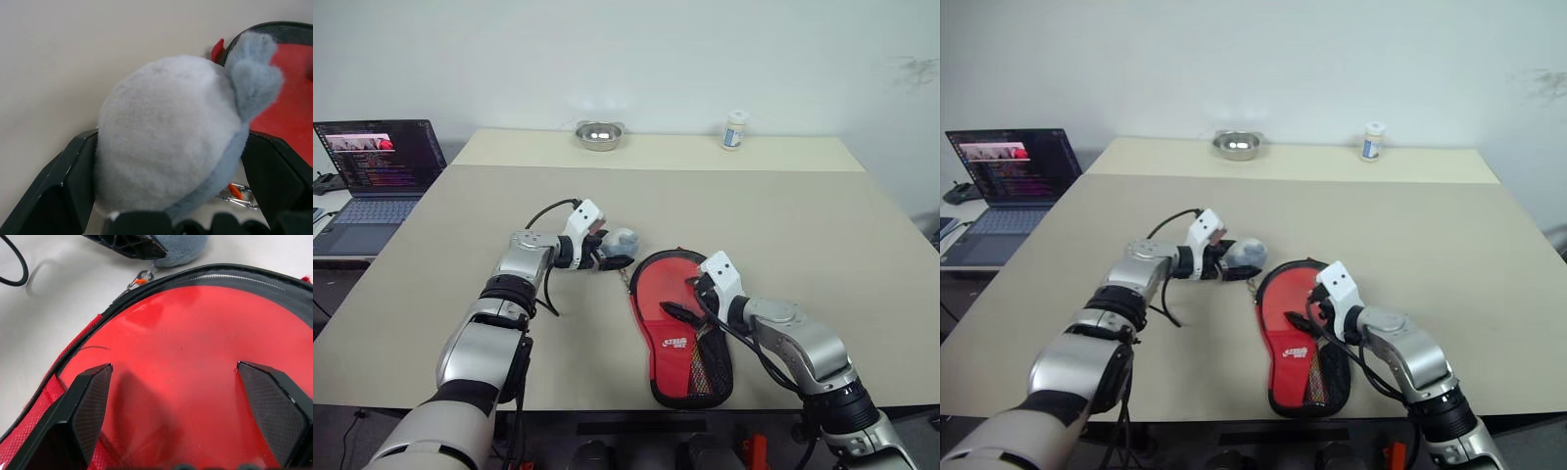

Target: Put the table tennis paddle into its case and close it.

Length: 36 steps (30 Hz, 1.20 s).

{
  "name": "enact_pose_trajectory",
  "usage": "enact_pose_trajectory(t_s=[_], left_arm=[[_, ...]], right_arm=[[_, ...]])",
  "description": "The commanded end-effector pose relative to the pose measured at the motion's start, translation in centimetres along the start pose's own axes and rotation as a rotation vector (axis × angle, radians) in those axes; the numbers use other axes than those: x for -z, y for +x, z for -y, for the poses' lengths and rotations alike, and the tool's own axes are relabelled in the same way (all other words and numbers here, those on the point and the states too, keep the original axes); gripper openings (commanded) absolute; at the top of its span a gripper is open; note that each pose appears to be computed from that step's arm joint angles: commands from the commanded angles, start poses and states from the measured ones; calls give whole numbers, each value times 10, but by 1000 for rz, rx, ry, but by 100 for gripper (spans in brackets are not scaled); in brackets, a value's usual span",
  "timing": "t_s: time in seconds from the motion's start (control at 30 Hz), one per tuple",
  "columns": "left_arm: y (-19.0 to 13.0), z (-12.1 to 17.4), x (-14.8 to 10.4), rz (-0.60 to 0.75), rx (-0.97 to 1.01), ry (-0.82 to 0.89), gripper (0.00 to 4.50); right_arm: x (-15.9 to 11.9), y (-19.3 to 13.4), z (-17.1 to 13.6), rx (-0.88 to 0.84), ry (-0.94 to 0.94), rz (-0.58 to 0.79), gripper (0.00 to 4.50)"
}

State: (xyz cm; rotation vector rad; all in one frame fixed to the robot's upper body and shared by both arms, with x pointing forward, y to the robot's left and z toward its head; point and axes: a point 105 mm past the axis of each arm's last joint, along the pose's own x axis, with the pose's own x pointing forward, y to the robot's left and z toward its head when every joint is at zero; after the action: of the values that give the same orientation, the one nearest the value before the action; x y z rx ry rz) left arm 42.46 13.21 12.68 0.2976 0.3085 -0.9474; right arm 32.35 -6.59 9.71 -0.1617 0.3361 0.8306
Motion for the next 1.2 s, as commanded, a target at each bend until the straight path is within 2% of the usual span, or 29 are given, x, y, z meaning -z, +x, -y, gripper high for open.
enact_pose_trajectory(t_s=[0.03, 0.23, 0.33, 0.37, 0.47, 0.6, 0.77, 1.07, 1.2], left_arm=[[2, -5, -12, -1, -35, 27, 357], [6, -1, -13, -13, -7, 27, 146], [5, -1, -8, -29, -7, 27, 68], [5, -2, -7, -34, -19, 28, 55], [8, -5, -7, -43, -54, 45, 47], [27, -13, -37, -31, -190, 137, 47], [44, -18, -67, -67, -373, 364, 47], [84, 20, -126, -21, -433, 649, 47], [113, 67, -154, 52, -348, 777, 47]], right_arm=[[14, -1, -5, -10, -53, -65, 450], [18, 2, -5, 3, -68, -82, 450], [18, 3, -5, 7, -68, -83, 450], [18, 4, -6, 3, -67, -87, 450], [22, 4, -8, -5, -68, -103, 450], [35, 2, -7, -13, -79, -161, 450], [43, -2, -9, -20, -114, -211, 450], [56, -7, -22, -59, -85, -271, 450], [66, -6, -27, -54, -70, -299, 450]])
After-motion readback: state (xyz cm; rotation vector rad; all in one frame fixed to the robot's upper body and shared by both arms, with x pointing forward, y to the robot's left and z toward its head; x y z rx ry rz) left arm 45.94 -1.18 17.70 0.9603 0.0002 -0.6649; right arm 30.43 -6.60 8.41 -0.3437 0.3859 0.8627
